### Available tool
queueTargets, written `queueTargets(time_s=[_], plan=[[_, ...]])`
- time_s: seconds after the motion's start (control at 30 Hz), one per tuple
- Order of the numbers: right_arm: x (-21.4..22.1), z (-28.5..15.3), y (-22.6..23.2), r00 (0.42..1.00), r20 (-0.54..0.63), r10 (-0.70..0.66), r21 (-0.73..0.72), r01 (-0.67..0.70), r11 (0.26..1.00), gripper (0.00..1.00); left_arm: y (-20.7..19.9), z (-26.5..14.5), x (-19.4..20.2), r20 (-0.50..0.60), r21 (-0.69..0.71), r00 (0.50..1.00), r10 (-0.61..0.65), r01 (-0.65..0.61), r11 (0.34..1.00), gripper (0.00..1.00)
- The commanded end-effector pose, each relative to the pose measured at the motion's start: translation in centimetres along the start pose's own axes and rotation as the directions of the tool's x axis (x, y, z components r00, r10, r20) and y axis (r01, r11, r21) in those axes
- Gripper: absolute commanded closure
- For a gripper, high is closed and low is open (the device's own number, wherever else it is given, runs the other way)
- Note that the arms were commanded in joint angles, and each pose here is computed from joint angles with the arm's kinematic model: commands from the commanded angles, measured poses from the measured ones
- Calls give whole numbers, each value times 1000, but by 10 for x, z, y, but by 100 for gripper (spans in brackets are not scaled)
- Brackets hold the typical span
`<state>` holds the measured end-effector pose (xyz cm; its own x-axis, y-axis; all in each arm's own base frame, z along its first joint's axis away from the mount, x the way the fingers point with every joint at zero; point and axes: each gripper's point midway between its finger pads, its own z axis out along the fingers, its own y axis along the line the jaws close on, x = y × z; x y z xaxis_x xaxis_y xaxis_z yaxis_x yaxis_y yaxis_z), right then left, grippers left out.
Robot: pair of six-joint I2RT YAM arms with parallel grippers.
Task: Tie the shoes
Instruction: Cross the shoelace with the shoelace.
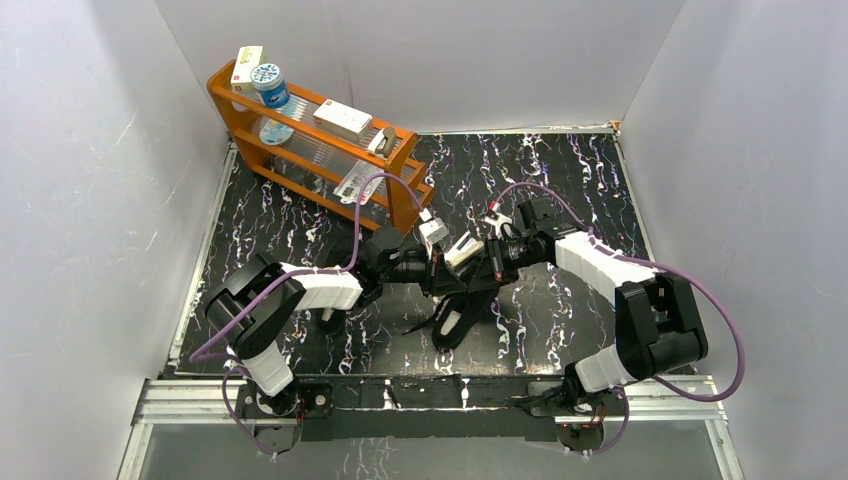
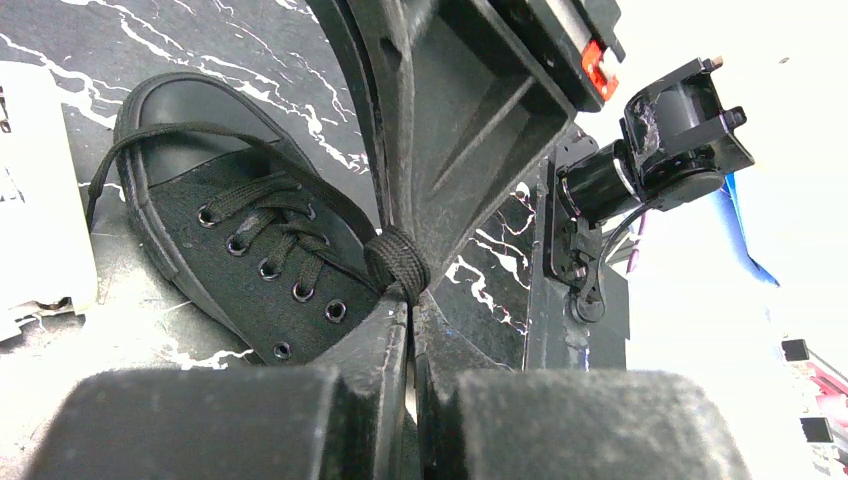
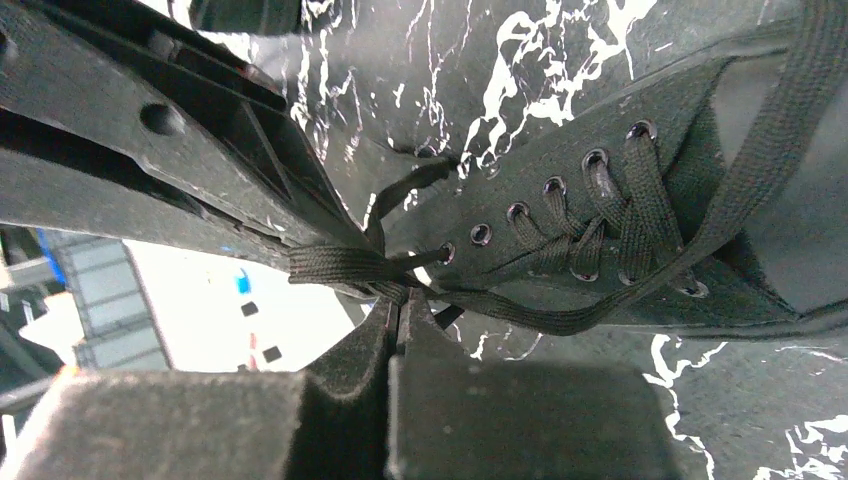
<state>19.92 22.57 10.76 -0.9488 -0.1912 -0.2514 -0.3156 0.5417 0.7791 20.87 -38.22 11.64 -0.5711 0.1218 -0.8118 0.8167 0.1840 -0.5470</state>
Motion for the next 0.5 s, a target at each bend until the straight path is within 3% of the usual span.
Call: queueTargets(time_s=[0.0,0.1,0.23,0.33,0.4,0.47], plan=[[-11,-8,13,998,54,36,-94,-31,995,100,-6,-2,-16,49,23,997,57,-58,998,100],[-14,-11,16,996,67,53,-130,-44,990,100,0,-4,-13,43,-3,998,44,-44,999,100],[-9,-12,15,997,47,55,-146,-48,988,100,26,-9,-4,-13,-147,1000,15,-17,989,100],[-3,-11,17,997,17,75,-177,-71,982,100,47,-19,-3,-47,-302,999,-21,6,953,90],[-1,-11,18,996,8,86,-187,-83,979,100,44,-26,-9,-35,-324,999,-6,-6,946,79],[-3,-14,18,996,15,85,-178,-81,981,100,34,-31,-13,-8,-310,1000,-2,-1,951,78]])
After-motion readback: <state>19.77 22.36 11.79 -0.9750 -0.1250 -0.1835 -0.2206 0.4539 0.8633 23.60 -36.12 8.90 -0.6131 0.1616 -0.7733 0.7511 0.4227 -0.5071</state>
